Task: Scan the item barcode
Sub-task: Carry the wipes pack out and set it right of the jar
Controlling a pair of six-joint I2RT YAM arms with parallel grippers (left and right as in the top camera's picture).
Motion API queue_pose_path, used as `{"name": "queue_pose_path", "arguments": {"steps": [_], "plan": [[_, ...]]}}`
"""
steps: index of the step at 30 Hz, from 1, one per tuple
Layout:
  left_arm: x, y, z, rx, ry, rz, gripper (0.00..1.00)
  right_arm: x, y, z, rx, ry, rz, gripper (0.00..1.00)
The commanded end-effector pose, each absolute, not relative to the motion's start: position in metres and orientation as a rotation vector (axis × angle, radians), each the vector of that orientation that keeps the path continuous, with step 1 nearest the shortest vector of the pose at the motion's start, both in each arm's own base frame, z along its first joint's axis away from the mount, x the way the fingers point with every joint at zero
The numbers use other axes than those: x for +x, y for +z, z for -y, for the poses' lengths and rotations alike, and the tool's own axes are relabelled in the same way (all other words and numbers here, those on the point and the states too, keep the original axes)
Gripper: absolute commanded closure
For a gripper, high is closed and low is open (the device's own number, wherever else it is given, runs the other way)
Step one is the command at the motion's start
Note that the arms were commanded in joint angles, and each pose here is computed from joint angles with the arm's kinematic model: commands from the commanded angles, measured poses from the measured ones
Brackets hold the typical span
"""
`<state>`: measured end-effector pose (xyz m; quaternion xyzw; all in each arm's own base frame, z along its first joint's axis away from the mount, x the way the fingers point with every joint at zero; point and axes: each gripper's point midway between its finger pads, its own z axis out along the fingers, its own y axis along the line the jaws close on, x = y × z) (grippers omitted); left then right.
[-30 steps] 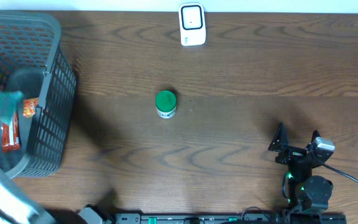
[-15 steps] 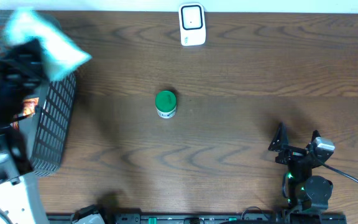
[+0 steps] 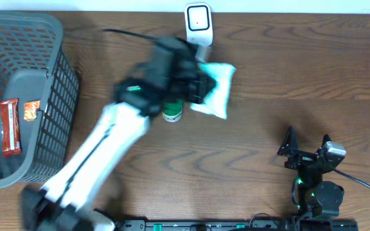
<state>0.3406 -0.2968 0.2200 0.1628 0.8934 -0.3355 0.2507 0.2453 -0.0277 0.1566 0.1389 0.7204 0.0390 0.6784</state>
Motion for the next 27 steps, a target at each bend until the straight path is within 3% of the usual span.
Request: {"name": "queue_pose_path", "arguments": {"steps": [1,6,10,11,12,13,15,22,27], "plan": [[0.346,0.150,0.312,0.479,-0.694,-2.547,0.92,0.245,0.155,0.030,0.328,0.085,-1.620,0.01],[0.349,0.067,0.317,0.491,-0.476,-2.682,0.92,0.245,0.155,0.030,0.328,0.085,-1.620,0.01],[0.350,0.037,0.316,0.474,-0.427,-2.729,0.92,0.245,0.155,0.030,0.328,0.085,-1.620,0.01],[0.352,0.037,0.316,0.469,-0.429,-2.725,0.85,0.245,0.155,0.030,0.328,0.085,-1.620,0.01],[0.355,0.043,0.316,0.464,-0.438,-2.711,0.62,0.245,0.155,0.030,0.328,0.085,-1.620,0.01],[0.358,0.050,0.317,0.458,-0.447,-2.695,0.19,0.245,0.155,0.030,0.328,0.085,-1.620,0.01],[0.367,0.078,0.320,0.449,-0.481,-2.637,0.00,0.245,0.155,0.030,0.328,0.085,-1.620,0.01],[0.373,0.270,0.301,0.519,-0.550,-2.250,0.02,0.245,0.155,0.030,0.328,0.085,-1.620,0.01],[0.380,0.354,0.182,0.209,-0.337,-2.117,0.02,0.245,0.155,0.030,0.328,0.085,-1.620,0.01]]}}
